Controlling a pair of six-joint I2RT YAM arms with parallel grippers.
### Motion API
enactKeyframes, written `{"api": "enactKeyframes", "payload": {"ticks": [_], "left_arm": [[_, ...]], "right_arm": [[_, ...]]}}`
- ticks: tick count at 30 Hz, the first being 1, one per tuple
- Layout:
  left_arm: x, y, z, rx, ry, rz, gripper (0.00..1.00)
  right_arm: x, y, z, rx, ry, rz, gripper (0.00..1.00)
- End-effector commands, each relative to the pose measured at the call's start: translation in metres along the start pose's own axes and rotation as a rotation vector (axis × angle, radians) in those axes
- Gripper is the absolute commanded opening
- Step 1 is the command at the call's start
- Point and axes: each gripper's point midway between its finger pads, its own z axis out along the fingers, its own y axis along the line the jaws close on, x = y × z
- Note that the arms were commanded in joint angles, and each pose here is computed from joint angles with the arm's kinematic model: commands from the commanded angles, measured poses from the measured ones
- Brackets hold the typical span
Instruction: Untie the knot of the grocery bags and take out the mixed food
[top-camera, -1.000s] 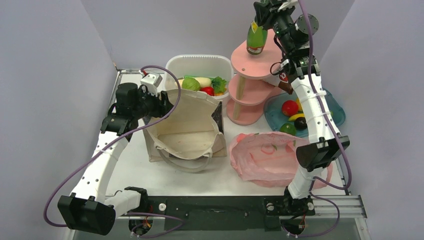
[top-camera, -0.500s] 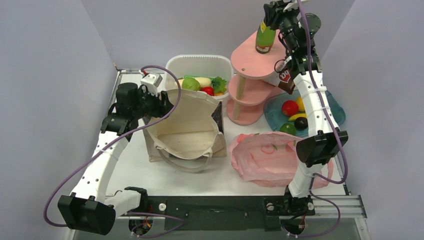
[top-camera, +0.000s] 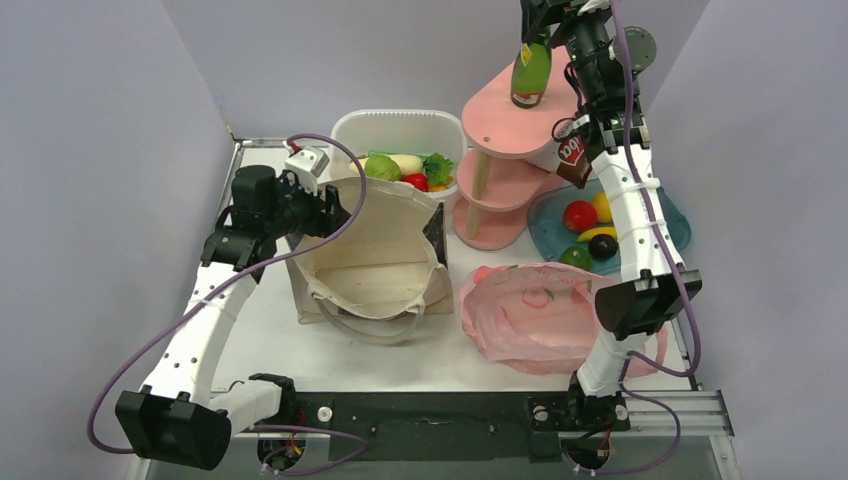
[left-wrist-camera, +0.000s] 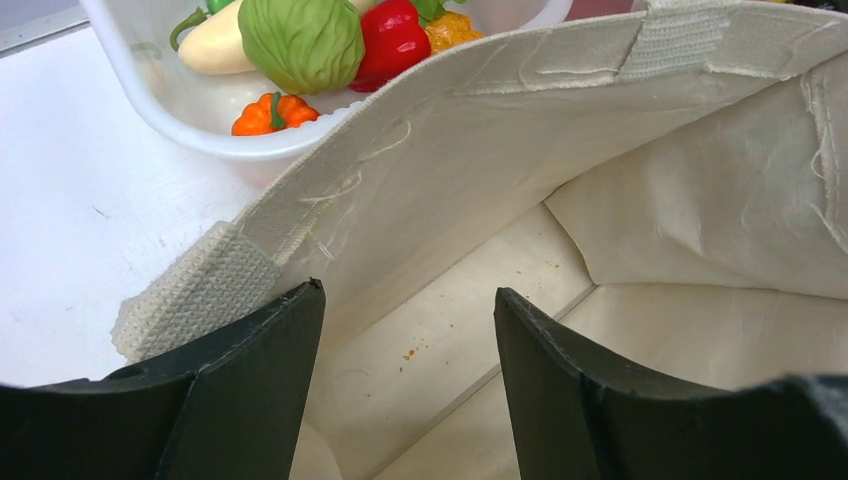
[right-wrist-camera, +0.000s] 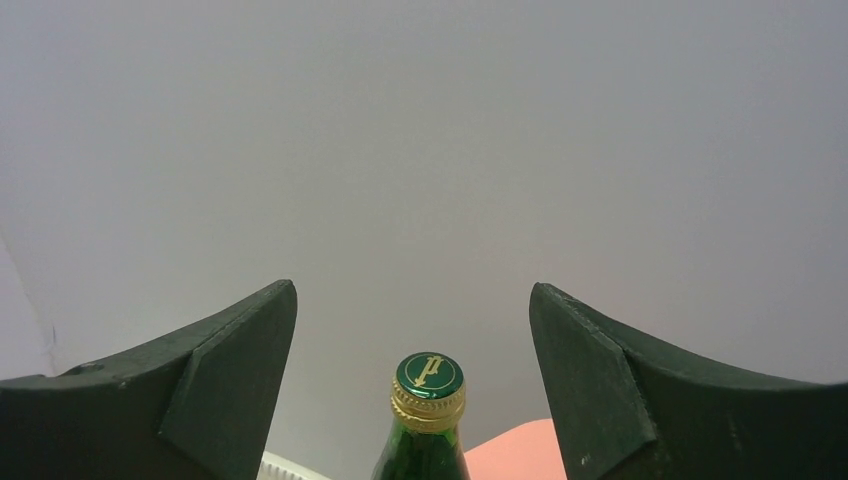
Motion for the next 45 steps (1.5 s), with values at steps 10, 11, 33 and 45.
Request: {"api": "enactKeyframes", "payload": {"ticks": [10, 11, 33, 45], "left_arm": [[-0.055, -0.057, -0.048, 0.271, -0.154, 0.272, 0.64], [-0.058, -0.06, -0.05, 0.284, -0.166, 0.286, 0.64], [-0.065, -0.174, -0.033, 0.569, -0.161, 0.628, 0.63], [-0.048, -0.18, -0.028, 0.544, -0.107, 0.657, 0.63]], "right_arm": [[-0.104, 0.07, -0.097, -0.226, -0.027, 0.055, 0.81], [-0.091, 0.075, -0.112, -0.243, 0.026, 0.068, 0.81], [0.189, 0.031, -0.407, -0.466, 1.169, -0.522, 0.43], [0.213, 0.088, -0.554, -1.261, 1.575, -0.236, 0.49]]}}
